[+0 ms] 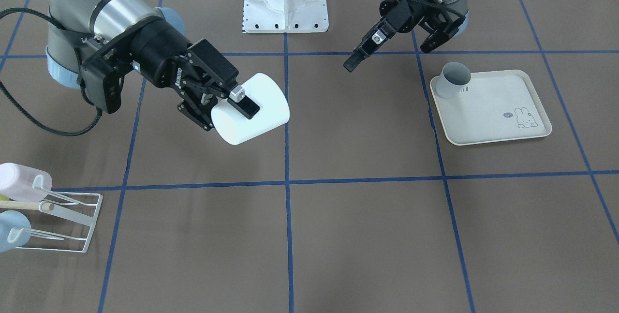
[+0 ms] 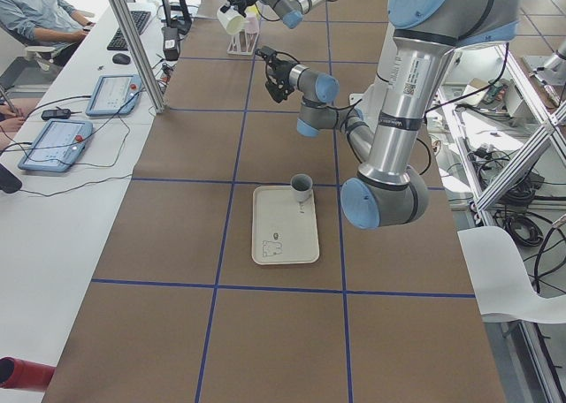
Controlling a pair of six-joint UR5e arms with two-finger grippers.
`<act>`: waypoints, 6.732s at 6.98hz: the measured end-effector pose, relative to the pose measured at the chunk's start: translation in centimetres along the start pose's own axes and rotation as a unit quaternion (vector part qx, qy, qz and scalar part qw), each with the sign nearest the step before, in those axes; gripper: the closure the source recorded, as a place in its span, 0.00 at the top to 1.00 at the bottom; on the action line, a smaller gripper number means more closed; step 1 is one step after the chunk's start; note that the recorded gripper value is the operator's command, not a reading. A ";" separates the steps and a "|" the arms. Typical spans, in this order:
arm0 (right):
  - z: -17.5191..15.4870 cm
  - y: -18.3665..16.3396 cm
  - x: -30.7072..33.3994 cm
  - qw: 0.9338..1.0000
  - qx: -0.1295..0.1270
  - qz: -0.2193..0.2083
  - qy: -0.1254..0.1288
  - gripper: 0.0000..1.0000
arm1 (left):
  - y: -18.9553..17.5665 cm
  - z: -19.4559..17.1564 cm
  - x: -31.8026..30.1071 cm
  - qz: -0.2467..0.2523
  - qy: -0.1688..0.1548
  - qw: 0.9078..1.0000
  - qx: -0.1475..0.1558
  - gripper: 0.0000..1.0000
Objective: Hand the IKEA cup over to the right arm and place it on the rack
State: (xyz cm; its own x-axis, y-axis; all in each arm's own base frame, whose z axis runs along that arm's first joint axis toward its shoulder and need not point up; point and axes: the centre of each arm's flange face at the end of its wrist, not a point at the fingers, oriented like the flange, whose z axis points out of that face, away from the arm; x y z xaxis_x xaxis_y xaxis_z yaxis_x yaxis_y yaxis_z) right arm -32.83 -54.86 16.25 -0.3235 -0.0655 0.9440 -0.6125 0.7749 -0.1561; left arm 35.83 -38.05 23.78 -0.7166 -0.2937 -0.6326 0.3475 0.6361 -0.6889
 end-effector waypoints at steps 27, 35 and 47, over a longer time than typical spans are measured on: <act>-18.2 -5.0 22.3 0.762 0.120 -0.484 0.414 0.00 | -8.2 -11.2 -1.3 0.242 -0.154 0.957 0.037 1.00; -16.4 -5.3 23.8 0.756 0.112 -0.488 0.421 0.00 | -8.4 -11.2 -1.5 0.241 -0.157 0.957 0.038 1.00; -16.5 -4.8 26.7 0.751 0.091 -0.486 0.438 0.29 | -8.4 -11.1 -1.6 0.239 -0.157 0.958 0.039 1.00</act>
State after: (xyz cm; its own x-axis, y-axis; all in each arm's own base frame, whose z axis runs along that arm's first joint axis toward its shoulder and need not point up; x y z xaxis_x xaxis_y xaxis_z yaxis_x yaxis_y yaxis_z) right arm -26.63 -49.99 47.04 0.8893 -0.0436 0.4553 -0.3676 0.5243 0.7681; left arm 27.37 -35.03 34.51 -0.2519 -0.1905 -0.9488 0.6435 0.6993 -0.3113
